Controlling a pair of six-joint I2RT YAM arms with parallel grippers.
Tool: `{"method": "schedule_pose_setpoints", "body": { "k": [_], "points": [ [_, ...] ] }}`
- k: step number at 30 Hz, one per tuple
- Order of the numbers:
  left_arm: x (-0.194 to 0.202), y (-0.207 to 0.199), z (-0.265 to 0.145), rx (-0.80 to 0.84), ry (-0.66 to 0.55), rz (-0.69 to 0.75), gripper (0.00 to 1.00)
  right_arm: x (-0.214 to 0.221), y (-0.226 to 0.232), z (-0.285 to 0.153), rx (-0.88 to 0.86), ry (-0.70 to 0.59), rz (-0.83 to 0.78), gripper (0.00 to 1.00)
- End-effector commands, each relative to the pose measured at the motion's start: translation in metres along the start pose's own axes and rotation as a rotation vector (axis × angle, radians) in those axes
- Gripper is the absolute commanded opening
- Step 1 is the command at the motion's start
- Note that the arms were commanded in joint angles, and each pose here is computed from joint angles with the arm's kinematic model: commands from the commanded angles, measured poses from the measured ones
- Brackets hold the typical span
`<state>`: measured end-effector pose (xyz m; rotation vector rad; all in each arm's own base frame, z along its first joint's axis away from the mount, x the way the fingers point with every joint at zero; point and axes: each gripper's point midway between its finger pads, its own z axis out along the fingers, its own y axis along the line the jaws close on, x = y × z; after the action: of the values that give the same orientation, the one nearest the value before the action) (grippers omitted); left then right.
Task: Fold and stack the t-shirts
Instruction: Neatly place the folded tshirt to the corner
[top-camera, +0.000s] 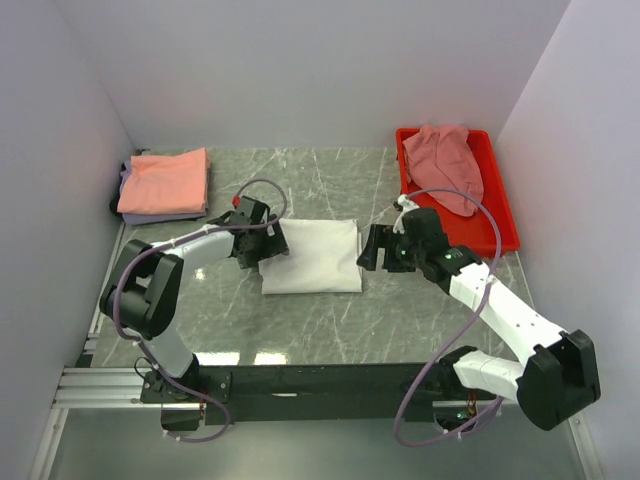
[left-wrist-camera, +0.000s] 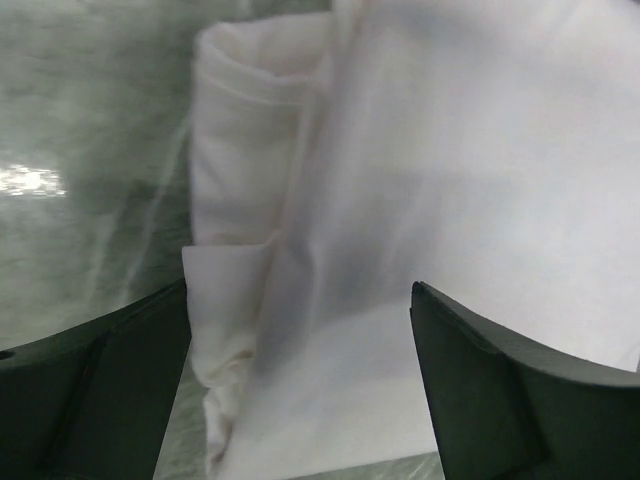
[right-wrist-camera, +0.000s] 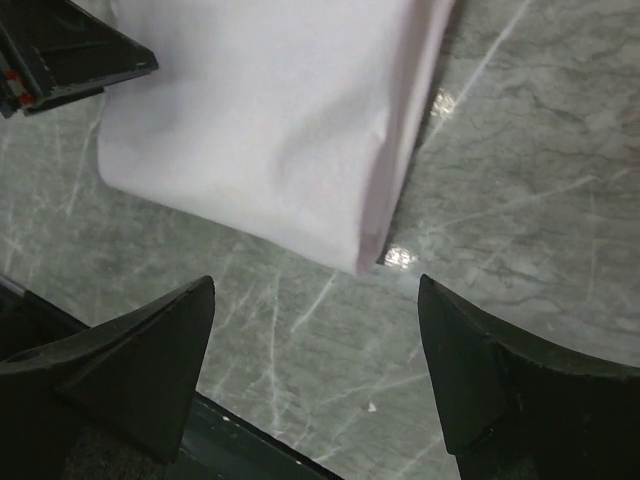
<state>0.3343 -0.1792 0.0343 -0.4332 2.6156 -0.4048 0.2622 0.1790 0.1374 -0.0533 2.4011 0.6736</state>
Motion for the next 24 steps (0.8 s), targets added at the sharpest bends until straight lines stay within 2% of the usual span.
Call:
{"method": "schedule_pose_setpoints", "body": {
  "k": [1,6,10,12,13,15,16,18,19,21,22,24],
  "points": [
    [0.008,-0.034,-0.002,0.121,0.031,0.079,0.91,0.005,-0.011,-0.008,0.048,-0.02,-0.042,0.89],
    [0.029,-0.032,0.009,0.06,0.06,0.117,0.82,0.009,-0.019,-0.007,0.075,-0.019,-0.051,0.89],
    [0.046,-0.03,0.019,-0.012,0.087,0.147,0.62,0.008,-0.022,-0.008,0.084,-0.027,-0.063,0.89],
    [0.049,-0.025,0.022,-0.062,0.074,0.156,0.6,0.007,-0.025,-0.009,0.102,-0.035,-0.068,0.89],
    [0.056,-0.025,0.024,-0.087,0.085,0.165,0.53,0.006,-0.026,-0.01,0.108,-0.04,-0.067,0.89],
    [0.056,-0.02,0.027,-0.137,0.07,0.173,0.45,0.006,-0.028,-0.01,0.117,-0.045,-0.071,0.89],
    [0.058,-0.023,0.03,-0.153,0.069,0.175,0.35,0.005,-0.03,-0.011,0.127,-0.05,-0.07,0.89],
    [0.06,-0.014,0.033,-0.222,0.065,0.19,0.26,0.004,-0.031,-0.012,0.134,-0.059,-0.069,0.89],
    [0.056,-0.021,0.033,-0.227,0.051,0.19,0.14,0.004,-0.033,-0.012,0.142,-0.062,-0.07,0.89],
    [0.054,-0.014,0.036,-0.295,0.041,0.203,0.04,0.004,-0.035,-0.012,0.151,-0.065,-0.067,0.89],
    [0.047,-0.02,0.036,-0.295,0.022,0.206,0.01,0.003,-0.035,-0.012,0.153,-0.069,-0.065,0.89],
    [0.043,-0.021,0.036,-0.311,0.016,0.223,0.01,0.002,-0.035,-0.013,0.151,-0.079,-0.066,0.89]
  ]
}}
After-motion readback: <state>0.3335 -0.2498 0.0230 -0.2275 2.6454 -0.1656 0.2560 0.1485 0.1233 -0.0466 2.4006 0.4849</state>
